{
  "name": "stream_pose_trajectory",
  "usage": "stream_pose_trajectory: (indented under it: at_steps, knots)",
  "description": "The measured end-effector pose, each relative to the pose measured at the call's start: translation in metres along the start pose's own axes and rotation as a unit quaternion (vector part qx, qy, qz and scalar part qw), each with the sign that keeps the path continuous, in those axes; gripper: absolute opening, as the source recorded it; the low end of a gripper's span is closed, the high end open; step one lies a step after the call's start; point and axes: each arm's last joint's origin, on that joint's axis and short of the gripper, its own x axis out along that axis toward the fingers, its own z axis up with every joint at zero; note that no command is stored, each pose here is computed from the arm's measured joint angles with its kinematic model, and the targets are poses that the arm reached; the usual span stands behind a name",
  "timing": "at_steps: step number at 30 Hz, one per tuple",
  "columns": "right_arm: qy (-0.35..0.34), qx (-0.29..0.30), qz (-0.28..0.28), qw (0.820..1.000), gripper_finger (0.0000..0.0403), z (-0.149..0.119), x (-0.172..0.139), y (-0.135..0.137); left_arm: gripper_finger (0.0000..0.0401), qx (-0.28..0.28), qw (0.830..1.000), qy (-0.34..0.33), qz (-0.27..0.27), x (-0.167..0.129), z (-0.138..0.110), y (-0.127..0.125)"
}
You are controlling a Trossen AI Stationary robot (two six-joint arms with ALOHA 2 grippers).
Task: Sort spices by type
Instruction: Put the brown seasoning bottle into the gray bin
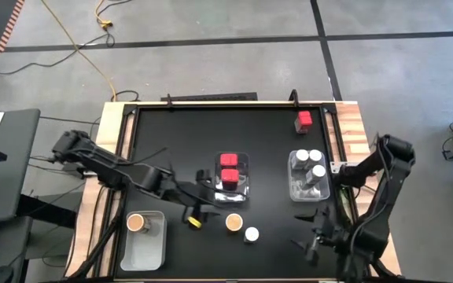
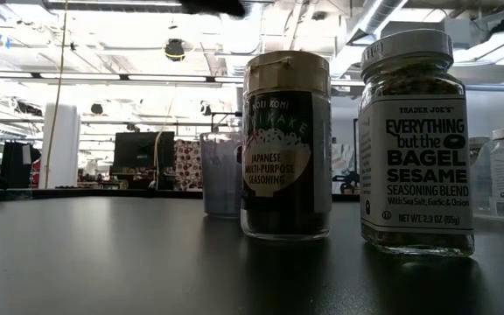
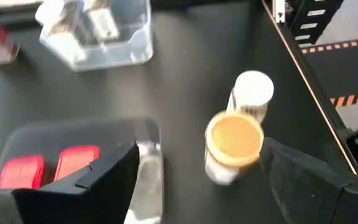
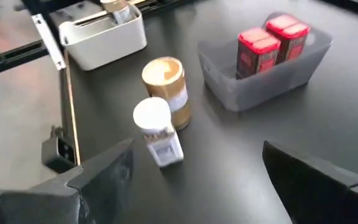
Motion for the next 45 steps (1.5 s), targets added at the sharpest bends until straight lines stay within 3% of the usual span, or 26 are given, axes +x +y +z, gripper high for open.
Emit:
stream_pose_trajectory:
  at_steps: [10,15,24,31,45]
  knots:
    - [-0.021,-0.007,0.050,0.998,0.0377,-0.026,-0.013,-0.045,0.0320,0.115,0.992,0.024,-0.038,0.049,0.042,-0.011]
    - [-0.019,-0.022,0.056,0.998,0.0377,-0.030,-0.017,-0.052,0.0320,0.097,0.991,0.047,-0.085,0.070,0.050,-0.011]
    - [-0.014,-0.039,0.074,0.996,0.0377,-0.035,-0.026,-0.053,0.0320,0.105,0.978,0.149,-0.104,0.108,0.044,-0.022]
    - [-0.011,-0.044,0.083,0.996,0.0377,-0.037,-0.031,-0.053,0.0320,0.107,0.970,0.187,-0.109,0.124,0.040,-0.030]
    - [-0.011,-0.046,0.081,0.996,0.0377,-0.037,-0.030,-0.054,0.0320,0.118,0.954,0.257,-0.100,0.124,0.022,-0.027]
